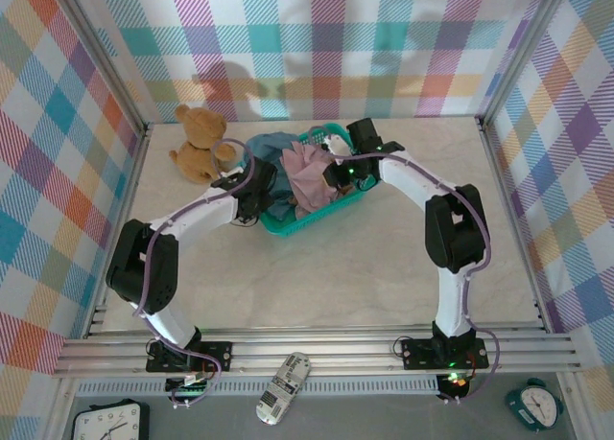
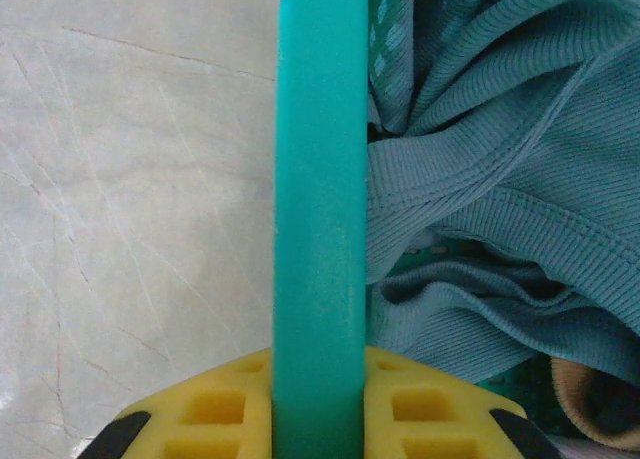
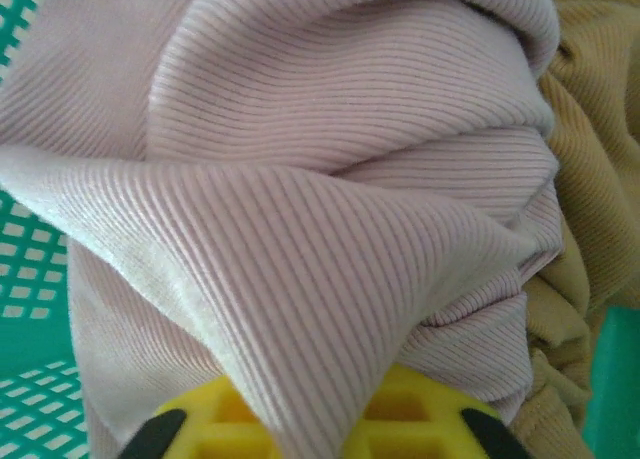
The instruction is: Fold and stack the tank tops
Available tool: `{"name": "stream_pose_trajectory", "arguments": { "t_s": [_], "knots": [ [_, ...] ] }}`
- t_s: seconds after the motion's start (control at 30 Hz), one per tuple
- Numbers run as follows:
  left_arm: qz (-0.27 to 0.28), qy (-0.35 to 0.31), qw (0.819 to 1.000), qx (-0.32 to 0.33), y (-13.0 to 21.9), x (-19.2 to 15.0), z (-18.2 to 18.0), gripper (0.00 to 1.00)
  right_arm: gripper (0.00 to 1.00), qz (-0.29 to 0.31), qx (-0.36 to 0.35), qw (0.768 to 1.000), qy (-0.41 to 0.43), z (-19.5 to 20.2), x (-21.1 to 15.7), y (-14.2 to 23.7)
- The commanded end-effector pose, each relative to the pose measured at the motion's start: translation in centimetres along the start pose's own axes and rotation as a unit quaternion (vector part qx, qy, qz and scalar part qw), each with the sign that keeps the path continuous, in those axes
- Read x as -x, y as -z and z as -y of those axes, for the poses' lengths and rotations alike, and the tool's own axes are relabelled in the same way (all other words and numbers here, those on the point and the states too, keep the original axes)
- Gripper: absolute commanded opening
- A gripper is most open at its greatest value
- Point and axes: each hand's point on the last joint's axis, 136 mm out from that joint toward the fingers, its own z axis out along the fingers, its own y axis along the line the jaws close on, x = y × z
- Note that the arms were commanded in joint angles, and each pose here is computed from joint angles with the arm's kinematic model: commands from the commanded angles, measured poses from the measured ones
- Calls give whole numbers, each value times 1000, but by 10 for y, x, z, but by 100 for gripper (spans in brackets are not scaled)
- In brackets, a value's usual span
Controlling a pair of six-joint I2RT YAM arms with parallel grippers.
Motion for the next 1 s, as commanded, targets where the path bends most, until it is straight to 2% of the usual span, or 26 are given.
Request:
{"name": "stream_pose_trajectory", "arguments": {
  "t_s": [0.0,0.1,0.3,0.5,0.6,0.8,0.97],
  "knots": [
    [19,-19,1000,11,0,15,5,5,5,73,1,997,24,-23,49,55],
    [22,-43,999,6,-7,29,11,3,1,128,-18,990,49,-34,80,104],
    [21,-96,995,-5,-29,65,21,2,0,218,-21,971,93,-69,122,196],
    [18,-166,985,-36,-52,105,42,0,0,306,-23,941,140,-112,146,295],
    [21,-188,981,-33,-65,125,47,0,0,326,-23,932,156,-129,145,330],
    [31,-216,975,-35,-88,159,56,0,0,340,0,930,139,-152,133,365],
    [41,-215,975,-45,-94,178,69,9,0,292,35,952,86,-145,105,325]
  ]
}}
